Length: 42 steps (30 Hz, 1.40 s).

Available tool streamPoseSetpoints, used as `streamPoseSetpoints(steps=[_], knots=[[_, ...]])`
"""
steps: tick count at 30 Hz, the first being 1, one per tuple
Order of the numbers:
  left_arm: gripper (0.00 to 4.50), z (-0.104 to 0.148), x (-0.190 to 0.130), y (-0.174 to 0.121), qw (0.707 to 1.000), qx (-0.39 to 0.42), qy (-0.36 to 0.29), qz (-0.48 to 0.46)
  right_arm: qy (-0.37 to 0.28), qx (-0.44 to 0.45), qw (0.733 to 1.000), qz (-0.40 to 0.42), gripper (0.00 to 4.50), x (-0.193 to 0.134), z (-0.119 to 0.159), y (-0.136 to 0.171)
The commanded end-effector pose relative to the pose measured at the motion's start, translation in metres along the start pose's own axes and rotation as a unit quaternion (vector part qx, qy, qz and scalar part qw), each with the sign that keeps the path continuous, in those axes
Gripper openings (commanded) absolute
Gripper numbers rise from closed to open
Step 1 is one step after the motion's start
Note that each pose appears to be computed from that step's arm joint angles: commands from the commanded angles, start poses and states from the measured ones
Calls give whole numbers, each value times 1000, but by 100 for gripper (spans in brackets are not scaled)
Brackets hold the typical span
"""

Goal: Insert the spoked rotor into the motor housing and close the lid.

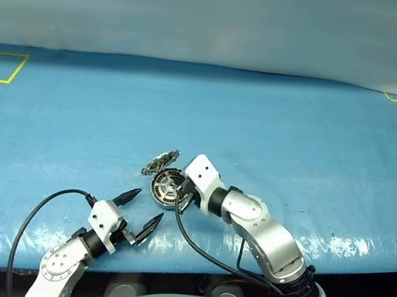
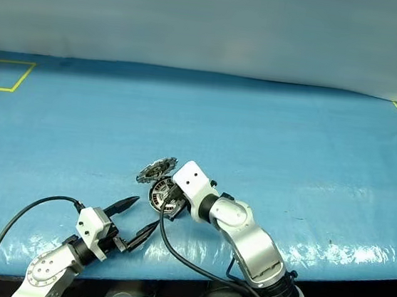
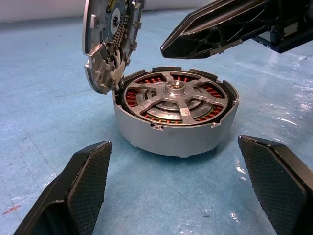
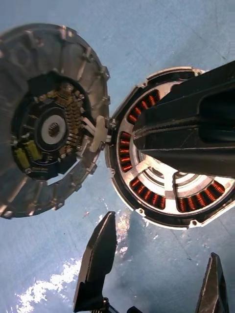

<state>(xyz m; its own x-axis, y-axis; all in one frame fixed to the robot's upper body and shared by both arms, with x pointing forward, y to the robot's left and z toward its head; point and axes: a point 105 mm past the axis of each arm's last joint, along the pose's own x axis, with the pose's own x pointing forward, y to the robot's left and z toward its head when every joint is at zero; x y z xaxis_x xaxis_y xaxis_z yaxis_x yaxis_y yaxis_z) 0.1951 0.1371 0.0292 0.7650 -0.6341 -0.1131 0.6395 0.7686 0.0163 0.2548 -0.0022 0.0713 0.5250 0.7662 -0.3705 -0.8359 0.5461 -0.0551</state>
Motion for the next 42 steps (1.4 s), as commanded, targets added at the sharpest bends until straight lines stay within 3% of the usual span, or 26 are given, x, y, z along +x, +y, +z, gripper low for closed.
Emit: streamPoseSetpoints(steps=[1,5,10,13,17,20,22,25,28,31,35,42], knots=[[450,9,-2,2,1000,9,-14,1,9,-10,1000,12,2,1,-7,5],[450,15,-5,8,999,-2,-30,17,-19,13,1000,8,2,-2,4,4],[450,49,-23,27,989,-99,-109,21,-54,36,998,-8,2,-13,18,-6],[392,69,-39,32,979,-143,-140,-23,-57,37,998,-16,0,-19,19,-10],[258,120,-48,43,957,-153,-244,-44,-57,36,997,-30,0,-25,18,-15],[152,154,-58,79,925,-134,-354,22,-59,38,997,-40,0,-28,18,-18],[86,158,-55,109,916,-120,-372,92,-62,41,996,-47,0,-30,19,-20],[5,151,-36,141,919,-108,-341,163,-70,44,995,-57,0,-34,19,-22],[5,134,6,147,954,-58,-248,161,-97,53,992,-65,0,-42,19,-24],[5,119,44,135,979,-20,-183,91,-141,74,984,-84,0,-54,14,-27],[5,110,75,115,989,-19,-145,-25,-167,72,978,-98,0,-67,-7,-23],[5,110,87,97,973,-80,-116,-181,-141,102,974,-147,0,-78,-55,-21]])
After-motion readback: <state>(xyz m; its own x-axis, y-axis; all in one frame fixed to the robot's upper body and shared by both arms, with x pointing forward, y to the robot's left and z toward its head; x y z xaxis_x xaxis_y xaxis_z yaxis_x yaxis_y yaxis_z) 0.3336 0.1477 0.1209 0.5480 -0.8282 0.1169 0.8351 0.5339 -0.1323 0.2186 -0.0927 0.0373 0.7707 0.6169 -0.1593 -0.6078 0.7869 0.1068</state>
